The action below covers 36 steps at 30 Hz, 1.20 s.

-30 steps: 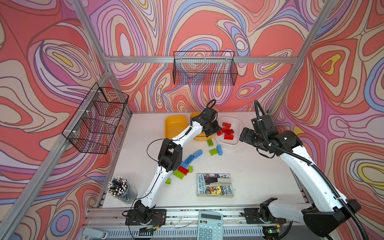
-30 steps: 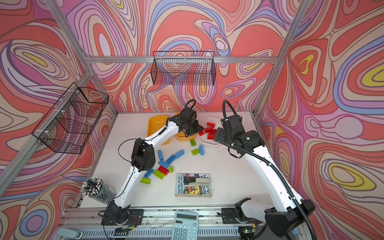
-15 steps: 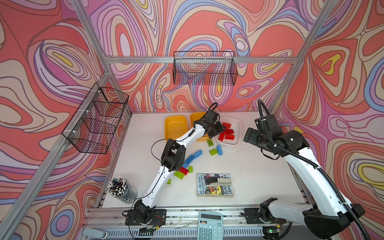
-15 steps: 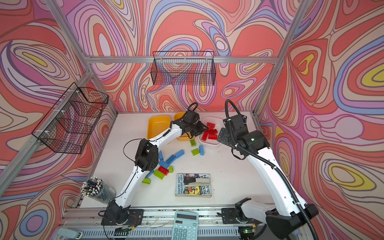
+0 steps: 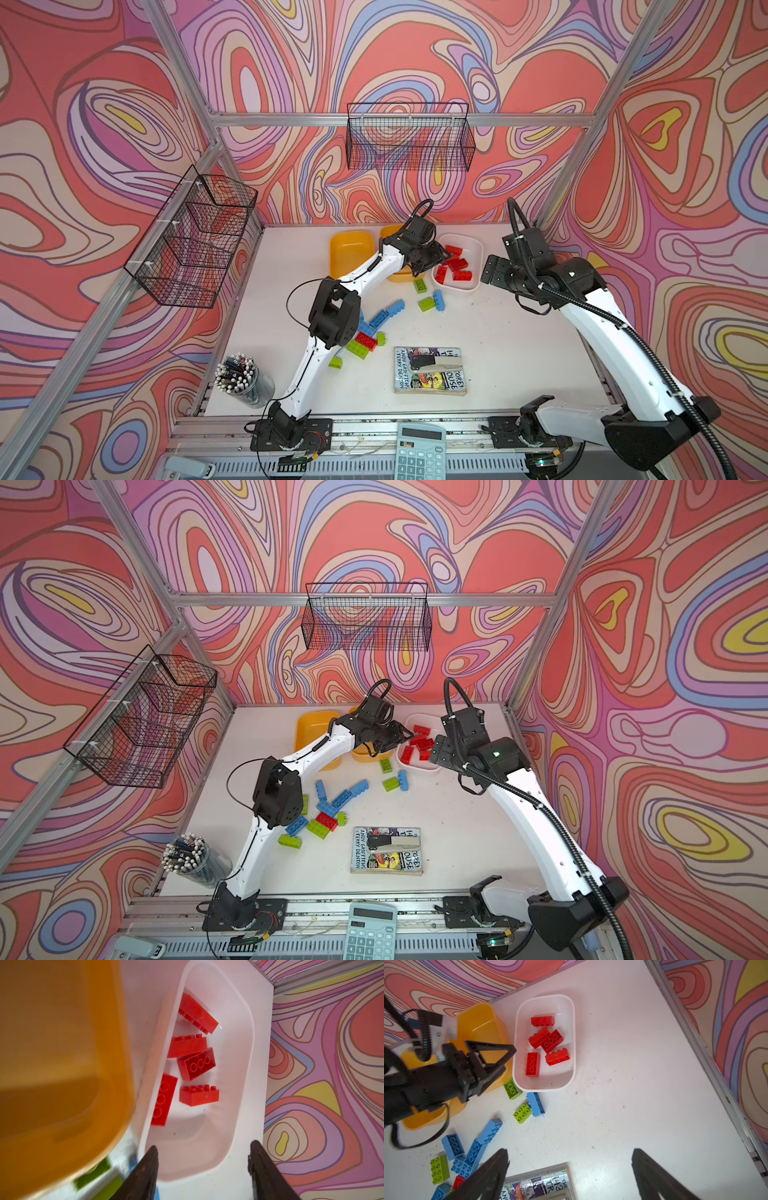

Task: Sort the legos into containers by color
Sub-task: 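Open the left gripper to drop the red brick into the white bin, then lower the left gripper onto a red brick among the blue bricks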

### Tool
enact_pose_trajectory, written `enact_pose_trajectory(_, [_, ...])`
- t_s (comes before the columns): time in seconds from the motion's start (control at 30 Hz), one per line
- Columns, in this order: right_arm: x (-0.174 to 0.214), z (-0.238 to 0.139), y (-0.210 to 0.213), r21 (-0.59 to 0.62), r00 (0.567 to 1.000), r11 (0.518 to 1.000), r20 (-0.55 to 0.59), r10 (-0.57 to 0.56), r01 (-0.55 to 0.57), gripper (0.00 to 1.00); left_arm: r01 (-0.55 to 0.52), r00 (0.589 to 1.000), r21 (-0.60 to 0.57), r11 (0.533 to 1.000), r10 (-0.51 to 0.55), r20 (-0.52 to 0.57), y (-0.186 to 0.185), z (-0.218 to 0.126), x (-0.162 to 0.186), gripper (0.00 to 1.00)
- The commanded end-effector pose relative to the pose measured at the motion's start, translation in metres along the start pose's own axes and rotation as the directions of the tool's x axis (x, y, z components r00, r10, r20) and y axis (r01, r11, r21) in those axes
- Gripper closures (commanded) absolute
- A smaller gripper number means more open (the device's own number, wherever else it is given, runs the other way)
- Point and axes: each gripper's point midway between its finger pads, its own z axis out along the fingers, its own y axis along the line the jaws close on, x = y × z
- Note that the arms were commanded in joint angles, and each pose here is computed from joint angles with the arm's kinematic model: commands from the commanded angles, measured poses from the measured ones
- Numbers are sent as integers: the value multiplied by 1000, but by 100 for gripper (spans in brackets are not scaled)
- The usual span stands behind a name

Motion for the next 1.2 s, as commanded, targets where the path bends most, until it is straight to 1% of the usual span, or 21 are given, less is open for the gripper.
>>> enact_pose_trajectory(0.0, [7, 22, 16, -48, 999, 999, -41, -28, 26, 2, -12, 998, -118, 993, 18, 52, 35, -57, 0, 44])
enact_pose_trajectory(0.07, [12, 33, 25, -79, 997, 996, -68, -39, 33, 2, -15, 998, -206, 979, 26, 53, 68, -82, 15, 44])
enact_pose_trajectory(0.13, [17, 46, 37, -118, 994, 992, -98, -57, 46, 2, -41, 996, -309, 950, 63, 63, 99, -114, 32, 44])
enact_pose_trajectory(0.2, [24, 58, 45, -138, 989, 989, -130, -74, 55, 2, -73, 994, -379, 922, 96, 42, 125, -139, 52, 44])
enact_pose_trajectory(0.33, [34, 76, 63, -179, 980, 981, -169, -109, 78, 2, -153, 988, -479, 865, 146, -52, 175, -174, 98, 44])
enact_pose_trajectory(0.4, [37, 82, 73, -195, 975, 976, -179, -132, 96, 2, -201, 980, -507, 838, 171, -106, 196, -187, 119, 44])
enact_pose_trajectory(0.5, [41, 86, 87, -208, 968, 970, -188, -165, 125, 2, -235, 972, -545, 805, 194, -133, 219, -203, 137, 45])
enact_pose_trajectory(0.6, [48, 86, 97, -222, 959, 963, -202, -197, 151, 2, -237, 971, -565, 790, 202, -125, 232, -211, 144, 45])
enact_pose_trajectory(0.77, [77, 86, 113, -232, 939, 955, -247, -240, 183, 2, -241, 970, -533, 811, 187, -154, 237, -203, 157, 45])
enact_pose_trajectory(0.83, [85, 85, 118, -243, 939, 955, -257, -231, 169, 2, -256, 966, -532, 807, 190, -177, 242, -199, 161, 45])
enact_pose_trajectory(0.97, [93, 82, 119, -259, 943, 958, -269, -197, 126, 2, -327, 944, -527, 785, 239, -230, 246, -191, 162, 45])
enact_pose_trajectory(1.07, [93, 80, 113, -242, 947, 963, -264, -185, 120, 2, -386, 921, -515, 765, 290, -260, 245, -186, 159, 45])
enact_pose_trajectory(1.17, [92, 75, 105, -223, 952, 968, -254, -172, 116, 2, -430, 901, -485, 761, 328, -283, 241, -178, 159, 45])
